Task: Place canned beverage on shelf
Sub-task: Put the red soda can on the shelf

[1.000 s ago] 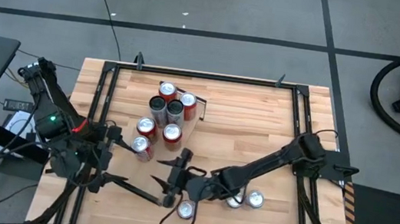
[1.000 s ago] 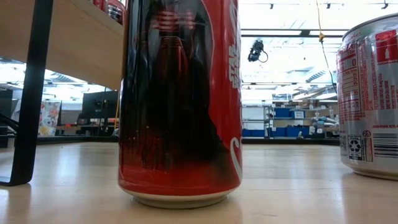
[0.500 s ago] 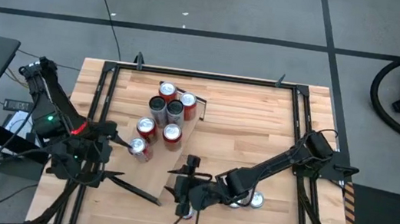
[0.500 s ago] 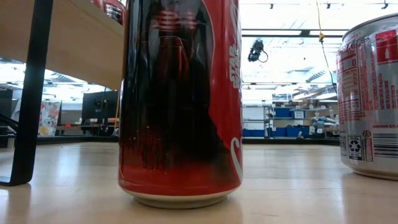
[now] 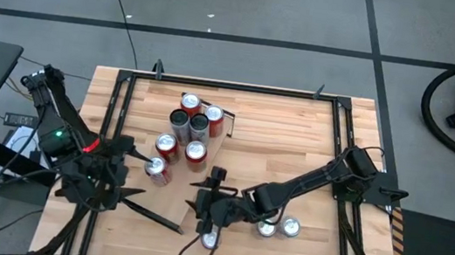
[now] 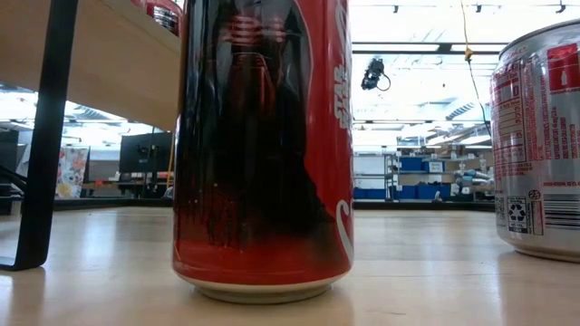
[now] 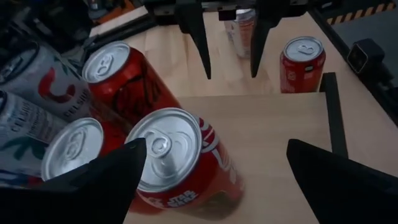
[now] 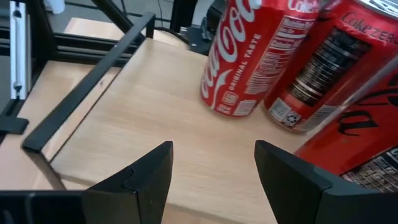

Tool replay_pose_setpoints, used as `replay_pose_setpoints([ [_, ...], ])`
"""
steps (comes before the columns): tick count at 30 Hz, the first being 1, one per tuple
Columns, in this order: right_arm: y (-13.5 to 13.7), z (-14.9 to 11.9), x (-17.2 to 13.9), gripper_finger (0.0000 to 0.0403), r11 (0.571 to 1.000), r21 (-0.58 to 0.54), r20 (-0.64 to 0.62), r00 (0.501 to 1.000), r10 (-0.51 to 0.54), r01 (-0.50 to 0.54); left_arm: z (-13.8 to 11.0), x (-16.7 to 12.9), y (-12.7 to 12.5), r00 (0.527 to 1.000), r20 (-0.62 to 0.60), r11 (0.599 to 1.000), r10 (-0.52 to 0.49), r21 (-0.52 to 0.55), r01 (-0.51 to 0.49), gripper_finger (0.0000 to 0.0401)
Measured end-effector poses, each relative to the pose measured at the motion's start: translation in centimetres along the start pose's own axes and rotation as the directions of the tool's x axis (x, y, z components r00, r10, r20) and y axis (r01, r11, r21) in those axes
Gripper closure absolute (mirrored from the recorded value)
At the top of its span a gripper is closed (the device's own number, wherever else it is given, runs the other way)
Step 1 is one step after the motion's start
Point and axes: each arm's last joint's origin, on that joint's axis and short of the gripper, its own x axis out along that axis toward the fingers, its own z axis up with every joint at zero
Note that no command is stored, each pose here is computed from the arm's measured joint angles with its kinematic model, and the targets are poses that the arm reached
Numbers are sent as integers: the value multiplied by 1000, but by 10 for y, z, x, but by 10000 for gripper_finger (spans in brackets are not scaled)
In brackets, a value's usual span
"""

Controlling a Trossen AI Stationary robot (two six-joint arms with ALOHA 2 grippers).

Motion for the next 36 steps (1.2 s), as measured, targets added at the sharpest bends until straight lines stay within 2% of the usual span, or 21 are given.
replay_pose_setpoints([
  [5,0,0,0,167,1000,-17,1,1000,-23,23,3,-5,5,1000,20,1000,6,7,-7,1],
  [11,5,-1,-4,167,999,-37,3,1000,-13,13,17,-19,14,996,85,996,11,-87,-3,1],
  [14,7,-4,-12,167,998,-60,-45,999,-13,10,17,-19,15,997,80,988,10,-152,2,1],
  [16,7,-3,-24,167,1000,-18,-68,998,-8,7,16,-20,14,997,72,984,-1,-178,14,1],
  [19,7,3,-38,167,999,40,-60,998,-13,15,13,-21,13,998,63,983,-11,-182,22,1],
  [25,7,-2,-38,167,998,28,-87,994,-62,64,9,-20,16,999,29,985,23,-169,-18,1],
  [29,3,-9,-41,167,992,-4,-138,983,-123,123,7,-23,17,1000,25,985,10,-174,-5,1],
  [31,-1,-9,-46,167,991,19,-163,979,-126,130,6,-26,17,1000,23,984,-17,-176,21,1],
  [36,-9,-7,-52,167,991,131,-253,967,40,-7,4,-27,15,991,-19,970,-131,-208,125,1],
])
